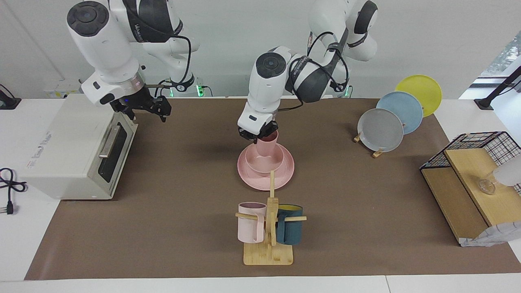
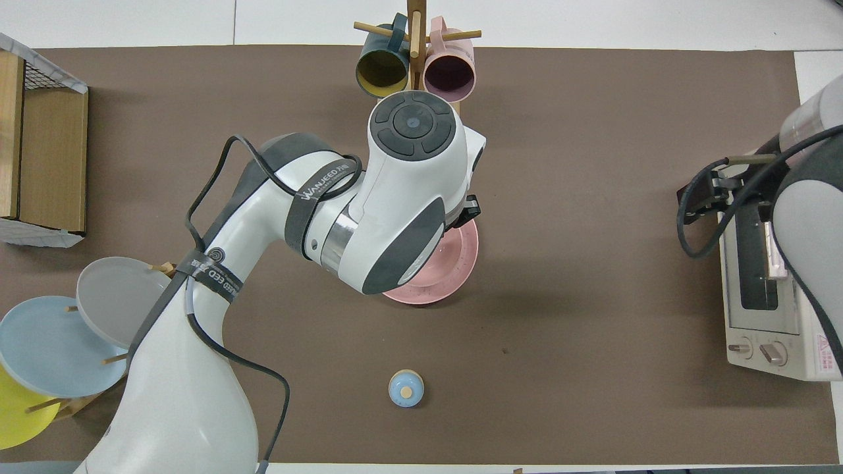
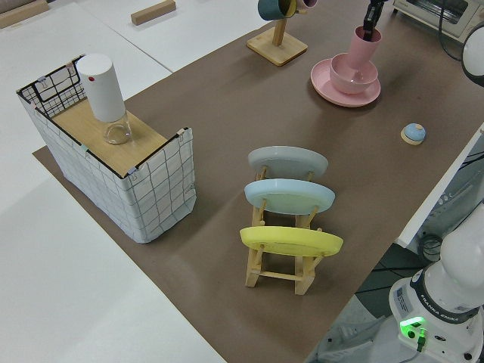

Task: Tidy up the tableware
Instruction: 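Lower the pink cup into the bowl with the left gripper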

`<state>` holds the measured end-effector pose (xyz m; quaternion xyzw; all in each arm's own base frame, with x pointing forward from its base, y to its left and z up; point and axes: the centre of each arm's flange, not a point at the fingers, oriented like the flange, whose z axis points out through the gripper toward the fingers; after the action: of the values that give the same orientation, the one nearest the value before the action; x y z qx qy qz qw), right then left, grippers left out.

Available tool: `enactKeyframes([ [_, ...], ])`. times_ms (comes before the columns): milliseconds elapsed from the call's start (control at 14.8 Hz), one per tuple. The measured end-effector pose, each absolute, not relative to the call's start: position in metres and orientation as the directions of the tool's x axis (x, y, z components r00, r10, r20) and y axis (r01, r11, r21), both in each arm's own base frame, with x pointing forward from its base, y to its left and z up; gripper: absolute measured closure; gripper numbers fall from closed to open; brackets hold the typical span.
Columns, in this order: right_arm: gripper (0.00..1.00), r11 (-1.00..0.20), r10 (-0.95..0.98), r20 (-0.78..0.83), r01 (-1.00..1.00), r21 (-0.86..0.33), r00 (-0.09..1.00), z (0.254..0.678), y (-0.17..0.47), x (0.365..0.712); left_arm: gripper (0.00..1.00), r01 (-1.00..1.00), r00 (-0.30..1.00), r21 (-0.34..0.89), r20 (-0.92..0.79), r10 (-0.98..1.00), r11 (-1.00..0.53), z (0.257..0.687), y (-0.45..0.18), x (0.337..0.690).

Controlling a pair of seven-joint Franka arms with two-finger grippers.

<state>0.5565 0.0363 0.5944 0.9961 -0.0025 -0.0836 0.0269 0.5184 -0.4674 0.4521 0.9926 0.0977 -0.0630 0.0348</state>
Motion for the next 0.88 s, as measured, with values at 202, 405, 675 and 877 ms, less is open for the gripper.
enactKeyframes([
  [202,0.0,-0.999,-0.017,-0.15,-0.01,0.051,0.989,0.593,0.027,0.545,0.94,0.216,0.969,0.054,-0.132,0.207,-0.975,0.431,-0.468,0.516],
  [405,0.0,-0.999,-0.031,-0.112,-0.026,0.046,0.993,0.597,0.011,0.546,0.94,0.224,0.968,0.057,-0.128,0.216,-0.973,0.41,-0.47,0.513],
  [675,0.0,-0.999,0.007,-0.085,0.01,0.04,0.996,0.596,0.005,0.55,0.94,0.23,0.968,0.066,-0.12,0.221,-0.971,0.401,-0.469,0.513],
  [877,0.0,-0.999,0.01,-0.085,0.014,0.04,0.996,0.596,0.004,0.551,0.94,0.233,0.968,0.071,-0.114,0.224,-0.97,0.393,-0.469,0.512],
])
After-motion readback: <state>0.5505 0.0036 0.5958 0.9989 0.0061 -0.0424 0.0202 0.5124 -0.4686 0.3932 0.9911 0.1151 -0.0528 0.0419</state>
